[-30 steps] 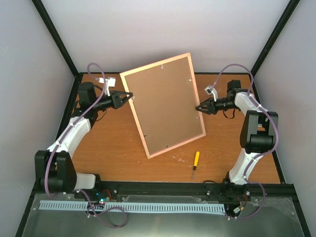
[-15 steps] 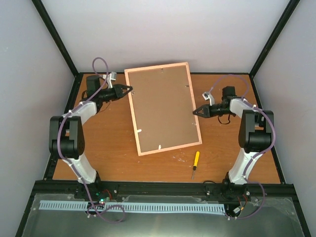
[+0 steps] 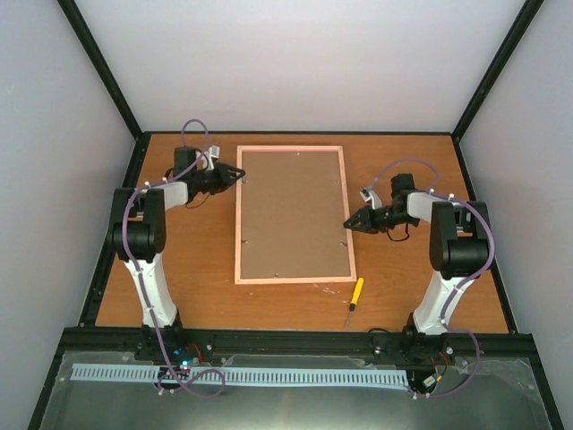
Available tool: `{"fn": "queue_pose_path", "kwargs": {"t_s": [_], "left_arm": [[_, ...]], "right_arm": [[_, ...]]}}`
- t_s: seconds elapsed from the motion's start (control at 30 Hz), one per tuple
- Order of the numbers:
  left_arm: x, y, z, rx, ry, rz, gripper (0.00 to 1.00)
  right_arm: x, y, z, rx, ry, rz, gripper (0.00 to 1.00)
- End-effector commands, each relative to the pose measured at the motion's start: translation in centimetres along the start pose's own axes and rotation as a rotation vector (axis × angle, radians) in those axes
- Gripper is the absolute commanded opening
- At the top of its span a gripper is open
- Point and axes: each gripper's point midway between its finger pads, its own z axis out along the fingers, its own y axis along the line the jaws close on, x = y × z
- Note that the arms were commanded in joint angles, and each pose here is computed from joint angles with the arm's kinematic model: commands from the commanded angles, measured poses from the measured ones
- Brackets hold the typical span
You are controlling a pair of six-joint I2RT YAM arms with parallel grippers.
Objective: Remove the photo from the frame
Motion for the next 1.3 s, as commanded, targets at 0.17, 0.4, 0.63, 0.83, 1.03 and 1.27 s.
{"fn": "queue_pose_path", "kwargs": {"t_s": [0.17, 0.4, 0.63, 0.83, 1.03, 1.27], "left_arm": [[-5.2, 3.8, -0.3, -0.207, -0.191, 0.055, 0.40], [-6.3, 4.3, -0.9, -0.271, -0.229, 0.076, 0.44], [-6.2, 1.6, -5.0, -0.385, -0.305, 0.060, 0.46], [0.7, -1.3, -9.5, -0.519, -0.308, 0.028, 0.53], [10.4, -0.7, -11.2, -0.547, -0.114, -0.081, 0.53], [15.8, -1.7, -11.6, -0.493, -0.017, -0.089, 0.52]], "right_arm": [[-0.8, 1.6, 0.2, -0.045, -0.039, -0.079, 0.12], [0.6, 1.8, 0.1, -0.027, -0.012, -0.043, 0.22], [0.2, 1.6, -0.4, 0.051, -0.033, -0.096, 0.30], [-0.9, 0.8, 0.0, 0.064, -0.038, -0.078, 0.32], [-3.0, 3.5, -3.5, 0.146, -0.104, -0.204, 0.48], [-4.6, 7.5, -7.7, 0.228, -0.209, -0.356, 0.59]]}}
